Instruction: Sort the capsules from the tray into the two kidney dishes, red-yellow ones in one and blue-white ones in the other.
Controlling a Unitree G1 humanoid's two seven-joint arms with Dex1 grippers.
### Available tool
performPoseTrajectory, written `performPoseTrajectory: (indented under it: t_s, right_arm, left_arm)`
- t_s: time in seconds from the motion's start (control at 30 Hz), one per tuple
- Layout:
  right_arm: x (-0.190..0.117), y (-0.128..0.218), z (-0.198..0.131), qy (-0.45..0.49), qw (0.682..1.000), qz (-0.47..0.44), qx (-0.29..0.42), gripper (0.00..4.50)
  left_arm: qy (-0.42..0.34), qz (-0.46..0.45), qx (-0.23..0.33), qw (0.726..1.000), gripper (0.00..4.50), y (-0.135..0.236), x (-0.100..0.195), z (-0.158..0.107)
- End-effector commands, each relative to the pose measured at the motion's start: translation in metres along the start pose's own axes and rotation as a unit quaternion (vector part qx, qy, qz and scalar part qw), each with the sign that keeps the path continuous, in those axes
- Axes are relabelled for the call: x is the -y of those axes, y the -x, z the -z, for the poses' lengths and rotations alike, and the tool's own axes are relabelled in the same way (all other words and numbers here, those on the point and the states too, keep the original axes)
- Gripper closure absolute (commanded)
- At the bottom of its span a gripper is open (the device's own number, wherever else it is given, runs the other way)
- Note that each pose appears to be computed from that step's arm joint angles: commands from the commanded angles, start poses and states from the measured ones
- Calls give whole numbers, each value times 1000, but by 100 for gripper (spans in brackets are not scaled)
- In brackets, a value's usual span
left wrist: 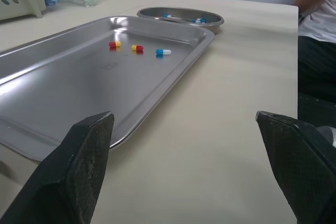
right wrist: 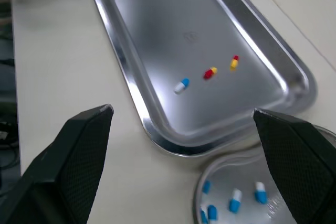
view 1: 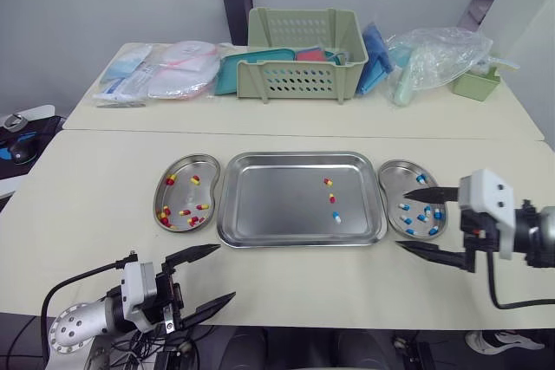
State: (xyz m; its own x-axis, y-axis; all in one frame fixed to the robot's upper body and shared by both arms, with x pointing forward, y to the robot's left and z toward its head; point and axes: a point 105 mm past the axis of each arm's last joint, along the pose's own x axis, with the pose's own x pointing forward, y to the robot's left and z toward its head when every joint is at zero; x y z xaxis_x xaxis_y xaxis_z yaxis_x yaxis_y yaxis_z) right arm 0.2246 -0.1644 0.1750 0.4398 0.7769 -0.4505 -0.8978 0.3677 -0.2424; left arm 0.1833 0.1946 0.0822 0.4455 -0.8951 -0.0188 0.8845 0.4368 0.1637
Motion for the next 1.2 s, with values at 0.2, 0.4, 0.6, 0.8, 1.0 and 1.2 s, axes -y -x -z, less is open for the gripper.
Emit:
performPoseTrajectory:
  t_s: [0.2, 0.4, 0.6, 0.8, 1.0, 1.2]
  right_arm:
    - [-10, -49, 1, -6, 1000, 19, 1, 158]
    - [-1, -82, 15, -38, 996, 70, -40, 158]
    - [5, -109, 22, -59, 991, 97, -69, 158]
    - [10, -121, 26, -68, 988, 108, -83, 158]
    - [10, -123, 31, -75, 987, 103, -95, 226]
    - [8, -123, 33, -35, 989, 96, -109, 387]
  left_arm:
    - [-29, 19, 28, 999, 0, -12, -1, -19]
    - [-29, 21, 31, 999, 0, -16, -1, -23]
    - [-29, 24, 28, 999, 0, -19, -1, -24]
    - [-29, 25, 28, 999, 0, -23, -1, -24]
    - [-27, 23, 27, 999, 0, -24, 0, -24]
    - [-25, 25, 27, 999, 0, -28, 0, -25]
